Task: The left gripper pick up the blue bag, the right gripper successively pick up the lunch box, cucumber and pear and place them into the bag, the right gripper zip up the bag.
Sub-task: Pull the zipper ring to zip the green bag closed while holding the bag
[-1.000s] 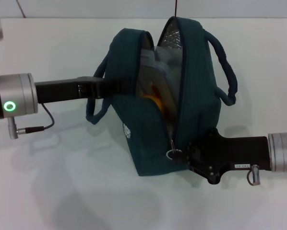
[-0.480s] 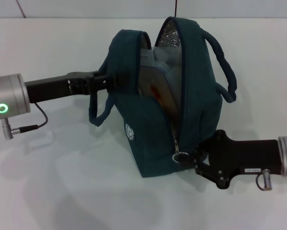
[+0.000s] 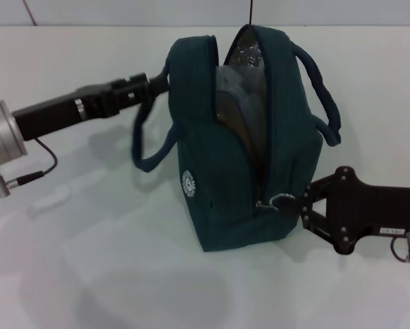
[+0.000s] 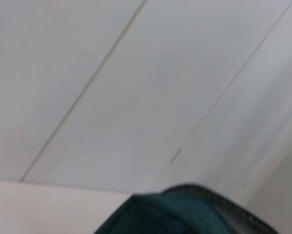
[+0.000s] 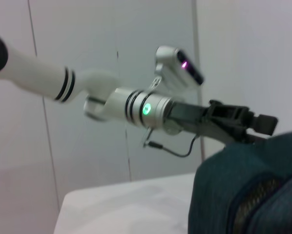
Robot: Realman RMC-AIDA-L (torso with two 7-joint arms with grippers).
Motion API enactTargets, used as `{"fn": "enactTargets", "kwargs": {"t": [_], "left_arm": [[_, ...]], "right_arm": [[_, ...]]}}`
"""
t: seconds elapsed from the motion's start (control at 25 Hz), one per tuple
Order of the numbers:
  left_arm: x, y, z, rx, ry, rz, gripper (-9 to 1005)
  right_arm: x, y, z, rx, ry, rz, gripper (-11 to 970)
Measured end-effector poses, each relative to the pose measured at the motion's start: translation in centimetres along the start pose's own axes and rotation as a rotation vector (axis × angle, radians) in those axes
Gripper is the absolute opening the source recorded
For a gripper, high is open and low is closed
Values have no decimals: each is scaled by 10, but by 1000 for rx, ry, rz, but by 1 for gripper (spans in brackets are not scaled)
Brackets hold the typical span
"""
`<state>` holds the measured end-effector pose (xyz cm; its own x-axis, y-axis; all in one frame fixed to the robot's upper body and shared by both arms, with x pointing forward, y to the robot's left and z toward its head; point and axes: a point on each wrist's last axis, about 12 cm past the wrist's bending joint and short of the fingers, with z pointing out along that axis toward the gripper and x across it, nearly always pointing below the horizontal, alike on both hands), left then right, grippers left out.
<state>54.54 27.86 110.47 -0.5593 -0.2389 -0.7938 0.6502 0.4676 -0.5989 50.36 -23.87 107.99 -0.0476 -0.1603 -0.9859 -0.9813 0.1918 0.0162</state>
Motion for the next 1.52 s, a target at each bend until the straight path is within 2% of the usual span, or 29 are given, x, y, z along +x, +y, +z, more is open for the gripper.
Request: {"fn": "enactTargets", "kwargs": {"t": [0.08,0.44,0.64,1.08,1.32,1.52], "left_arm": [[-1,-1,-4,5,-34,15,779],[4,0,-14,-1,-119,46,773],[8,2,-20,-14,-132,52,773],[13,3,-35,-32,-165,39,771],[14,2,-38,-29,-165,42,771],[18,1,-47,-22,-148,34,770]], "right_arm": [[-4,-2,1,0,-12,-15,5],[-35,-20,12,28,-78,-123,5],[-55,-33,19,65,-110,-174,5],[-88,-54,40,70,-124,-270,5],[-98,-57,57,26,-118,-295,5],[-87,-54,59,27,-106,-257,4]]}}
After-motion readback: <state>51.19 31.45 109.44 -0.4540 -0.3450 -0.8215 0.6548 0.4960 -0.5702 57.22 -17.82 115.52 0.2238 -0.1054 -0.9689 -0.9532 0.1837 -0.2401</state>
